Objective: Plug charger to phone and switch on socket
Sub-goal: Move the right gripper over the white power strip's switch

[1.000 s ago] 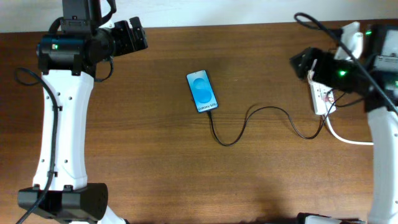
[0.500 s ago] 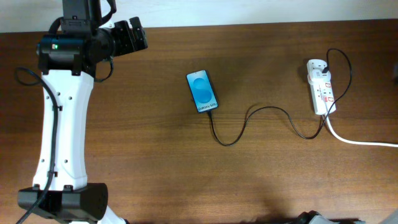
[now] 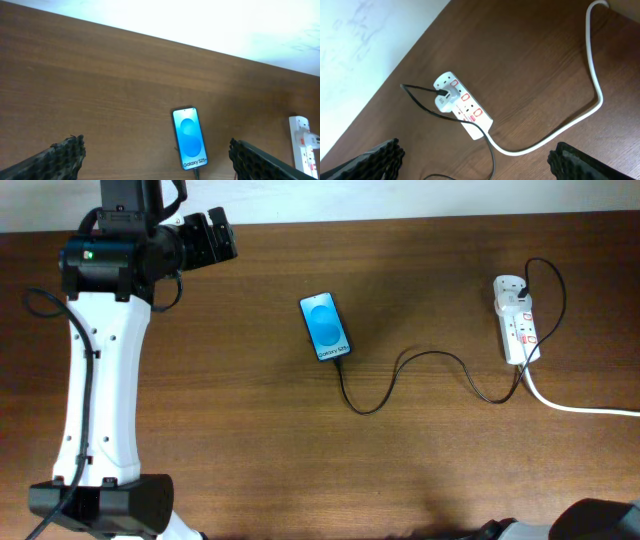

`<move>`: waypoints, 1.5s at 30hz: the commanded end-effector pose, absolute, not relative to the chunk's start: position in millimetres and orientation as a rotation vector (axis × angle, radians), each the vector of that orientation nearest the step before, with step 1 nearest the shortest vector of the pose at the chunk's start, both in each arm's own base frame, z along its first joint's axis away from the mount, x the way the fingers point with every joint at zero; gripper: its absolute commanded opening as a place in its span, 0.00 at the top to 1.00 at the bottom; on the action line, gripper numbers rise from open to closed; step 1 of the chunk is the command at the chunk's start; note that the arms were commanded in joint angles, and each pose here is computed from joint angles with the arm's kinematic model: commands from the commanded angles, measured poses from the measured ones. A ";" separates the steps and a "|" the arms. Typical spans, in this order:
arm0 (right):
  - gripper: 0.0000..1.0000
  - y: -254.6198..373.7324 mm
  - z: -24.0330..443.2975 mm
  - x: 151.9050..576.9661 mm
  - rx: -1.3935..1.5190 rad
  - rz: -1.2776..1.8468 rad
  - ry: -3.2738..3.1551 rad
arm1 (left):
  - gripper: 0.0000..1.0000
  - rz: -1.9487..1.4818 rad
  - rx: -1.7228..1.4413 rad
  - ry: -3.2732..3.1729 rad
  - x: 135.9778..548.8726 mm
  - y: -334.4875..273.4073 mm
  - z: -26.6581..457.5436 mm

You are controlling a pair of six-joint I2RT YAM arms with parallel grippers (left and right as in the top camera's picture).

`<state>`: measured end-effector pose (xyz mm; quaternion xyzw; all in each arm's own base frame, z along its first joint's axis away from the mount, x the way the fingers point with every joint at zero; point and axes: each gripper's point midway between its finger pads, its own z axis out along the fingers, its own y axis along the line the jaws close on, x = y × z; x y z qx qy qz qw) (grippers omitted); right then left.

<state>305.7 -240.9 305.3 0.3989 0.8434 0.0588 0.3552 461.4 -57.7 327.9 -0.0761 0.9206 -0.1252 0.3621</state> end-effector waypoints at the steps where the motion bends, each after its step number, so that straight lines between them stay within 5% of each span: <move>1: 0.02 -251.7 294.7 306.5 1.073 0.130 2.195 | 0.01 -0.325 -0.181 2.355 461.0 -56.8 334.4; 45: 0.02 -242.8 178.7 415.4 0.937 0.111 2.422 | 0.01 -0.324 -0.180 2.355 461.0 -56.8 334.4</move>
